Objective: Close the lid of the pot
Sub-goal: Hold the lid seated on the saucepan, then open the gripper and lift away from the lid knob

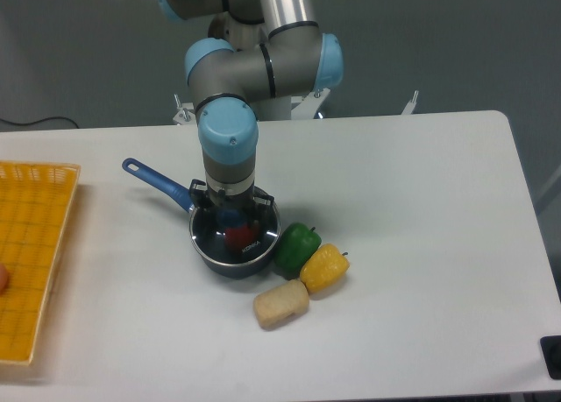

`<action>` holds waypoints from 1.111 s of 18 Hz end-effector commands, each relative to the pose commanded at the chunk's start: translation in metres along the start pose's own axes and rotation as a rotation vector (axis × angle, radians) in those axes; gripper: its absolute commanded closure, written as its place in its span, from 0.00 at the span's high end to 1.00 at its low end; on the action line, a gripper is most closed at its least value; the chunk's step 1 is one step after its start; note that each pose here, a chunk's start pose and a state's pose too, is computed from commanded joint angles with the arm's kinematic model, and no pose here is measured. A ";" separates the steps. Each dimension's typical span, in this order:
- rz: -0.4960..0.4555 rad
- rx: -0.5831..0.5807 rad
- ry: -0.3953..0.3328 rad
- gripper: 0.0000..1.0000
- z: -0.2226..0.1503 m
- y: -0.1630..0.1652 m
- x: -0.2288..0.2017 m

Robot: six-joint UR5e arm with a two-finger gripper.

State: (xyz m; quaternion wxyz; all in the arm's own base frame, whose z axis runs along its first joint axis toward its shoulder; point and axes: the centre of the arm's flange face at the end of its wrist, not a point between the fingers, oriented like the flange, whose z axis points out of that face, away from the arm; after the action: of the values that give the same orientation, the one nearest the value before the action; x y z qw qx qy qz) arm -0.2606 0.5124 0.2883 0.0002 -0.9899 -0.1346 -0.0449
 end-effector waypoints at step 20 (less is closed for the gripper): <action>0.028 0.027 -0.017 1.00 -0.017 -0.001 0.001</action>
State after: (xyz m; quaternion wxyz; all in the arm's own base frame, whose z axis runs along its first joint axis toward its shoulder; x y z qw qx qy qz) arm -0.2619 0.5134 0.3052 0.0132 -0.9919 -0.1211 -0.0346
